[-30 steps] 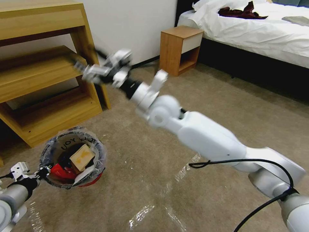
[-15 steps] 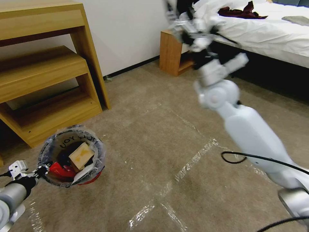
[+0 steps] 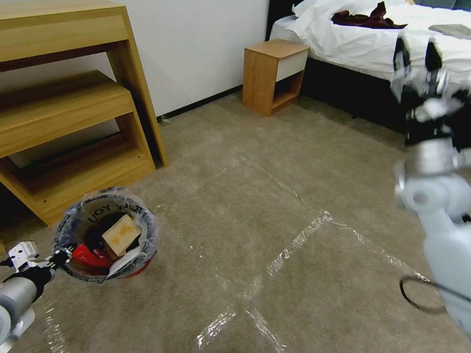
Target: Pick up the trash bin and place the garbage on the floor into it.
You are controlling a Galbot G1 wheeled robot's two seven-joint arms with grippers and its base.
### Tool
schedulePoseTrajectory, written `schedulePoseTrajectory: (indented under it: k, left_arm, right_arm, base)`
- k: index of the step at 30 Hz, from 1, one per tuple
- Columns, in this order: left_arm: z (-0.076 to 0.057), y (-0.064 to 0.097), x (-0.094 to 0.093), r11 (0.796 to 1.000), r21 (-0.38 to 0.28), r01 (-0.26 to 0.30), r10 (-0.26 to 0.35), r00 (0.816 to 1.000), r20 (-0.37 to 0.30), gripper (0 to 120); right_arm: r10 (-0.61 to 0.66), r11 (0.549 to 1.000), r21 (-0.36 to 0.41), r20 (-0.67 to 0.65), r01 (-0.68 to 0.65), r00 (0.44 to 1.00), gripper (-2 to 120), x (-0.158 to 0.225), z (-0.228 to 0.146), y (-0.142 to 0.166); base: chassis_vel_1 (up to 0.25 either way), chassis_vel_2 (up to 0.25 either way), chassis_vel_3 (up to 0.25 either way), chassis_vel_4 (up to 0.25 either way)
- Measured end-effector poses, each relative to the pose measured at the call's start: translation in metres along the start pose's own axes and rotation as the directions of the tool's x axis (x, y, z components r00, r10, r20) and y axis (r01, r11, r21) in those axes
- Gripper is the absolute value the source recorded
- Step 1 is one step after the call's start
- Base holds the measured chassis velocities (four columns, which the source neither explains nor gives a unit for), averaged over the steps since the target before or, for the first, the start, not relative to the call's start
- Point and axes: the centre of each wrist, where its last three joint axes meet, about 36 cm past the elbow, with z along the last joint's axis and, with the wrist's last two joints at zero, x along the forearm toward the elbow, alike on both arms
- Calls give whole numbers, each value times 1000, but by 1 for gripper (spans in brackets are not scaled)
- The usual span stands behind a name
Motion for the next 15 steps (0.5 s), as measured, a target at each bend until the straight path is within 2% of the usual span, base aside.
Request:
schedulePoseTrajectory:
  k: [3, 5, 7, 9, 12, 15]
  left_arm:
    - [0, 0, 0, 1000, 0, -2, 2, 1000, 2, 0]
    - [1, -1, 0, 1000, -2, -4, 4, 1000, 2, 0]
    - [1, -2, 0, 1000, -2, -5, 5, 1000, 2, 0]
    - [2, -3, 2, 1000, -4, -7, 7, 1000, 2, 0]
    - [3, -3, 2, 1000, -5, -7, 7, 1000, 2, 0]
    - [6, -5, 7, 1000, -18, -10, 10, 1000, 9, 0]
  right_arm:
    - [46, 998, 47, -71, -42, 996, 100, 20, 0, 7]
    - [93, 992, 103, -179, -75, 979, 100, 43, 6, 18]
    - [102, 990, 115, -201, -80, 974, 100, 49, 8, 21]
    - [135, 985, 147, -310, -93, 941, 100, 73, 23, 42]
    - [146, 983, 156, -337, -97, 930, 100, 79, 27, 46]
    - [167, 974, 206, -390, -91, 906, 100, 111, 43, 56]
  base:
    - [0, 0, 0, 0]
    - [0, 0, 0, 0]
    - [0, 0, 0, 0]
    - [0, 0, 0, 0]
    - [0, 0, 0, 0]
    - [0, 0, 0, 0]
